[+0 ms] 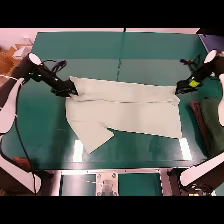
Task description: Fold the shirts.
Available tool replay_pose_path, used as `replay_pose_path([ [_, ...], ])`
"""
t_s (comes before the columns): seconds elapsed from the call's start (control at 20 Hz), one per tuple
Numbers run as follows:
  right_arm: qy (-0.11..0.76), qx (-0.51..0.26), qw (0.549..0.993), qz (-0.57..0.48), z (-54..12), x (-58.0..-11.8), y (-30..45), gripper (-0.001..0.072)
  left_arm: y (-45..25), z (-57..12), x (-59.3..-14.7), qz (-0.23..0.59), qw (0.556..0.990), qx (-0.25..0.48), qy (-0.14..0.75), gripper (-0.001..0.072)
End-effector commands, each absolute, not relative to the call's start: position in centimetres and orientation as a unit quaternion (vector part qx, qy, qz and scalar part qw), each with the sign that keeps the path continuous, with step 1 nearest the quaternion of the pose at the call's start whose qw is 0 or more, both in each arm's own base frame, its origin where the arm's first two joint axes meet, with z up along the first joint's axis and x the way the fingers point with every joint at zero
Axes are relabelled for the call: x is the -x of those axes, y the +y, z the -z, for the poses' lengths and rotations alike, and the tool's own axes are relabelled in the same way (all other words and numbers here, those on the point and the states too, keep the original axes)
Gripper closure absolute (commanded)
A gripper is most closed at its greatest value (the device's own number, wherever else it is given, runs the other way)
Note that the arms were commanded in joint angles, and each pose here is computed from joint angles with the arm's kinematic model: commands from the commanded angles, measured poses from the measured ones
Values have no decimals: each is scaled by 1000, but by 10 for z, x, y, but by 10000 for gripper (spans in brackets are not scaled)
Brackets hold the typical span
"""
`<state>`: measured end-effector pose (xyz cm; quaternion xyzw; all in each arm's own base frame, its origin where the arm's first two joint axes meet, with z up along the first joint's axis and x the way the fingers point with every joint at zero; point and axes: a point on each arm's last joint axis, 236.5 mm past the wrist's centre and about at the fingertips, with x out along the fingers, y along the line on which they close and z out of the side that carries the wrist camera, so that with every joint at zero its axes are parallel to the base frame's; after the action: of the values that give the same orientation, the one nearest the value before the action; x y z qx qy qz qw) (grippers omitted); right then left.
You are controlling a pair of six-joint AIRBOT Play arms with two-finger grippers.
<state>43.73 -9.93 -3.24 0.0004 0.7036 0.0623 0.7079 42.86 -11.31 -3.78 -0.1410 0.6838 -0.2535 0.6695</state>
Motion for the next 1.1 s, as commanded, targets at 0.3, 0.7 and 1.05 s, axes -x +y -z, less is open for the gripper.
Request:
replay_pose_path([
  [0.3,673,-205,711,9,-24,-328,-86,289,-66,29,-324,180,645,230,706,93],
  [0.7,572,-389,713,116,42,-211,-39,286,-124,99,-227,154,630,330,686,248],
  [1.05,523,-504,675,129,96,-201,4,272,-168,113,-244,158,678,312,647,483],
])
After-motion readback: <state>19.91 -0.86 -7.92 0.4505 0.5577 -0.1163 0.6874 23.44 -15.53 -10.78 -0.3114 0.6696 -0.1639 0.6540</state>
